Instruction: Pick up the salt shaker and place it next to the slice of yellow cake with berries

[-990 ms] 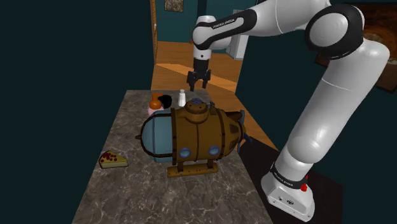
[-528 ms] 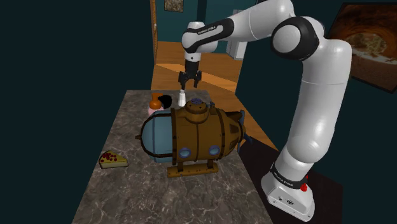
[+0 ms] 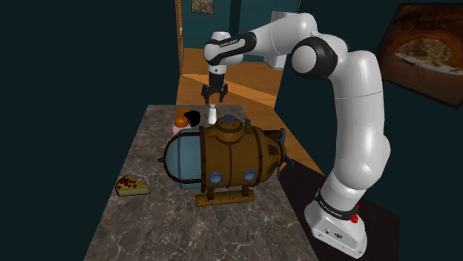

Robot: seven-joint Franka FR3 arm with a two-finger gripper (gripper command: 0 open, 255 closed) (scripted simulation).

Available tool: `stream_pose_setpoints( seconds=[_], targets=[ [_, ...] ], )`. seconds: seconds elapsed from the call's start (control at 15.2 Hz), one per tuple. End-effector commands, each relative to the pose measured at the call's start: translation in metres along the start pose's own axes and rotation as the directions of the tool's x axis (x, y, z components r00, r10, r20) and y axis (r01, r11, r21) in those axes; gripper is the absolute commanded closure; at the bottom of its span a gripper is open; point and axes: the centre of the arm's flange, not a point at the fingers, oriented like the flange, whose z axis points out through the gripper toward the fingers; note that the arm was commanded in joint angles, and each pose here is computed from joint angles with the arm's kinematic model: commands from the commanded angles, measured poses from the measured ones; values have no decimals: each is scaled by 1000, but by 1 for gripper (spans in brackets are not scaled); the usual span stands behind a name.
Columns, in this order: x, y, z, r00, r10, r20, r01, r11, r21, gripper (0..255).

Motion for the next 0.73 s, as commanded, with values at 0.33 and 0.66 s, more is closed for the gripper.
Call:
stream_pose_setpoints(
  seconds=[0.33,0.66],
  targets=[
    [0,0,29,1000,0,-1,0,1000,0,0],
    [0,0,29,1000,0,-1,0,1000,0,0]
  ],
)
